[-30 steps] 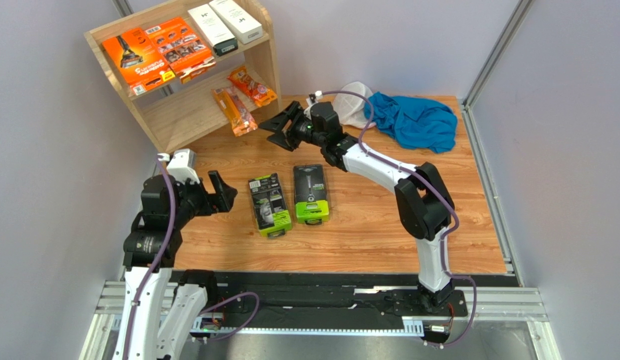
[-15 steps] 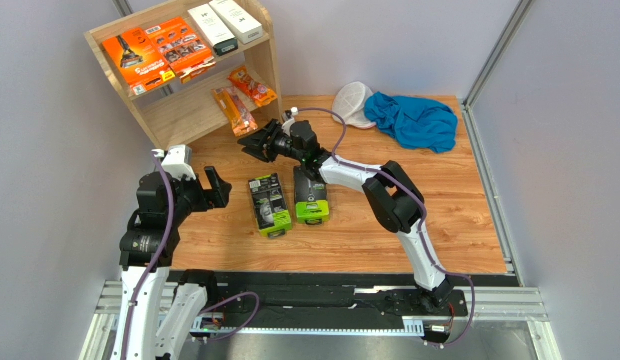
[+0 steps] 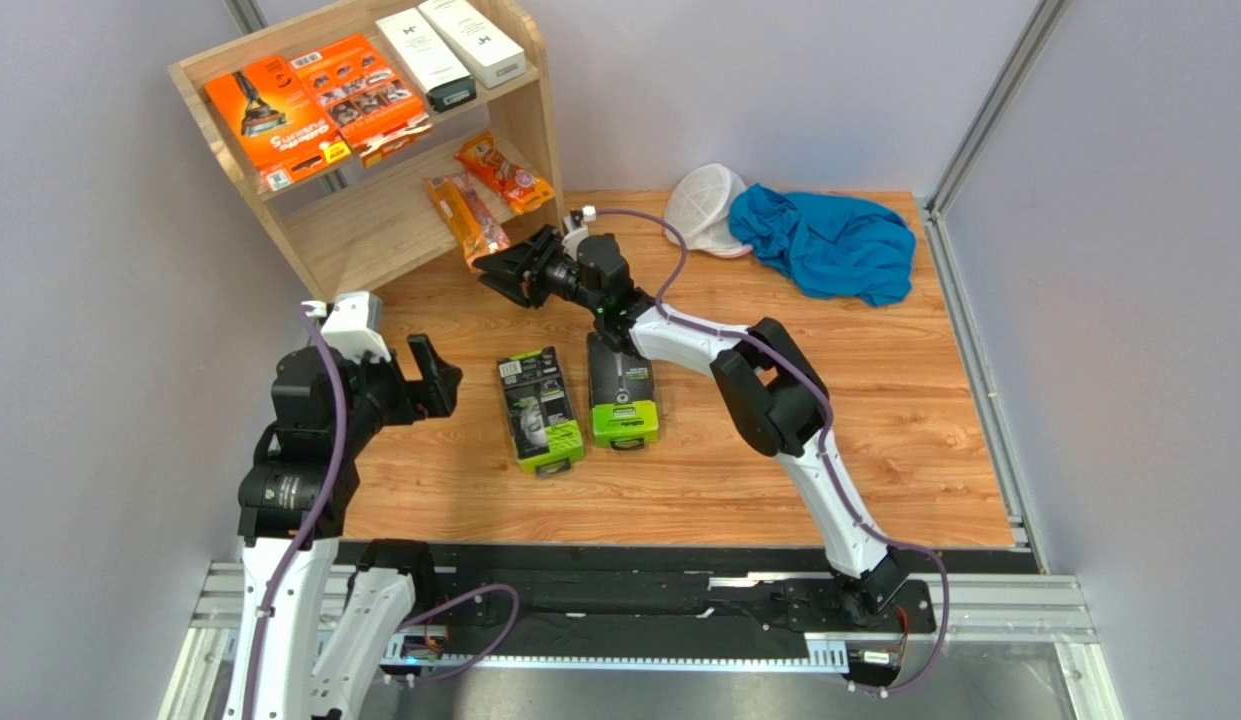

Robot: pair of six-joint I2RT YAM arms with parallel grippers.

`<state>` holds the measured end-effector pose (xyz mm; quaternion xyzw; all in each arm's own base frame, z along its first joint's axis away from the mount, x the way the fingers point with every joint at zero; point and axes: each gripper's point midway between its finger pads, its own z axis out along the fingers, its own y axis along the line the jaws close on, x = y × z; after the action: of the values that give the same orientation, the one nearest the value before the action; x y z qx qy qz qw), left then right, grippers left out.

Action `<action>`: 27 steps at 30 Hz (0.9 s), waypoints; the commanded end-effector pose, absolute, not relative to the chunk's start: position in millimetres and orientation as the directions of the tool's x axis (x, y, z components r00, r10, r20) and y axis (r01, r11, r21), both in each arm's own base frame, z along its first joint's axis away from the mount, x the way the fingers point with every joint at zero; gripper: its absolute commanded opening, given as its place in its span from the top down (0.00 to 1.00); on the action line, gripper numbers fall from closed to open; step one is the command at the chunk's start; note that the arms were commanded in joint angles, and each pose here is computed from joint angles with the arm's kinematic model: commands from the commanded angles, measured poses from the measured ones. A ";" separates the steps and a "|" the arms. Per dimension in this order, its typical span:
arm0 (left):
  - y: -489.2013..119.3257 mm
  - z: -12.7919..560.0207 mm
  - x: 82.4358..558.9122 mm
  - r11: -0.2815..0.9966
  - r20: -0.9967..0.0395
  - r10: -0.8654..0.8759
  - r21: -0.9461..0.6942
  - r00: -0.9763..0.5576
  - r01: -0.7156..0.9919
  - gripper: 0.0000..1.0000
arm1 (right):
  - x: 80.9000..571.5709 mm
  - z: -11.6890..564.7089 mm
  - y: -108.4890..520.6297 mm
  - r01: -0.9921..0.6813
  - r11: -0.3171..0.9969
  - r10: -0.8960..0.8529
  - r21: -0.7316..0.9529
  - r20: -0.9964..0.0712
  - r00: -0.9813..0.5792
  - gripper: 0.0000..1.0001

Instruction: Place and organize the shaving razors onto the shelf

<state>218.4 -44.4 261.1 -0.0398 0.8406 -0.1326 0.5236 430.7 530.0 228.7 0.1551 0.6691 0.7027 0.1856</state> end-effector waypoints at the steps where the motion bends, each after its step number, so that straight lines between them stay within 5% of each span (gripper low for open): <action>1: -42.4 266.0 220.4 0.966 -0.886 -0.188 -0.245 -0.423 0.084 0.02 | 444.2 261.7 528.2 -0.120 -0.126 0.508 0.985 -0.040 -0.861 0.63; 10: -43.6 266.0 218.3 0.964 -0.888 -0.188 -0.247 -0.419 0.092 0.02 | 466.2 260.5 528.0 -0.117 -0.152 0.536 0.981 -0.018 -0.844 0.96; 15: -44.7 265.4 218.1 0.963 -0.888 -0.188 -0.250 -0.420 0.098 0.02 | 475.9 265.5 524.5 -0.130 -0.137 0.560 0.982 -0.031 -0.828 0.98; 27: -46.8 266.8 219.2 0.961 -0.892 -0.186 -0.252 -0.411 0.112 0.02 | 447.6 293.6 503.9 -0.194 -0.096 0.545 0.976 -0.111 -0.831 0.49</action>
<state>215.5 -46.9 261.5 -0.0342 0.8379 -0.1389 0.5267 465.7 518.8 225.5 0.1821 0.6544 0.7024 0.2127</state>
